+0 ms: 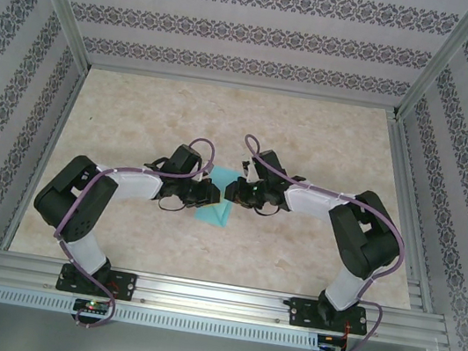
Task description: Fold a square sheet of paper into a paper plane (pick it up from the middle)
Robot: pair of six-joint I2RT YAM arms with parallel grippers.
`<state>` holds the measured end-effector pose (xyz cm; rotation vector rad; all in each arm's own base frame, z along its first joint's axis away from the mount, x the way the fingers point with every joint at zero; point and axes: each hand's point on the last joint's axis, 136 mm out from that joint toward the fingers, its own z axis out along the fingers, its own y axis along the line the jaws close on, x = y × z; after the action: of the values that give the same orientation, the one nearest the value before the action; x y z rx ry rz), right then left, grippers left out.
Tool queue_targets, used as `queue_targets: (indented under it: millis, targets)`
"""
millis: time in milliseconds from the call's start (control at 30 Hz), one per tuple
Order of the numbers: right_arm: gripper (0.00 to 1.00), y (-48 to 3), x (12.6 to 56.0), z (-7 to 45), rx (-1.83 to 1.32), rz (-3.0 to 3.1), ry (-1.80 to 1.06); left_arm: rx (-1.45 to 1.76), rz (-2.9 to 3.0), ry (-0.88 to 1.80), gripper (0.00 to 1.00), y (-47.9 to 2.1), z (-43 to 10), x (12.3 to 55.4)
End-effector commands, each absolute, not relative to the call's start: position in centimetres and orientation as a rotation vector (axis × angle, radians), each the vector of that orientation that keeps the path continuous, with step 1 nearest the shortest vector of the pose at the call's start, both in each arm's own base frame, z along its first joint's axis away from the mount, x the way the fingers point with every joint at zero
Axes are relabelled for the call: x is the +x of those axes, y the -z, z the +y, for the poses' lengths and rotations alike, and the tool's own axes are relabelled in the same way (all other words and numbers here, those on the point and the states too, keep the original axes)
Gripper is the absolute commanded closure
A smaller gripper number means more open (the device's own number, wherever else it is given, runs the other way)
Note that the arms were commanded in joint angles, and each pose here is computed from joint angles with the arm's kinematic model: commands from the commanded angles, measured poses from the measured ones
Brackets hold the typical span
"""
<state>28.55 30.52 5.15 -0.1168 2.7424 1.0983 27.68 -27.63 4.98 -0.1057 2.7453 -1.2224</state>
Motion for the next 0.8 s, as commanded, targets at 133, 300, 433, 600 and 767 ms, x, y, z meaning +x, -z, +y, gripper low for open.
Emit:
queue_targets:
  millis: [133,300,433,600,767]
  targets:
    - [0.92,-4.9,28.1,31.1,-0.139,2.73,-1.148,-0.063,2.713,1.259,0.83,-5.5,-28.2,27.5]
    - [0.96,-4.2,28.5,30.0,-0.119,2.744,-1.061,-0.056,2.692,1.271,0.83,-6.1,-28.4,27.8]
    - [0.97,-3.8,28.8,29.5,-0.124,2.752,-1.017,-0.046,2.684,1.288,0.83,-6.3,-28.6,27.8]
    - [0.97,-3.3,29.2,29.2,-0.148,2.762,-0.978,-0.027,2.681,1.304,0.83,-6.4,-29.0,28.0]
    - [0.97,-2.8,29.6,29.1,-0.155,2.77,-0.955,-0.02,2.697,1.323,0.82,-5.8,-29.3,28.0]
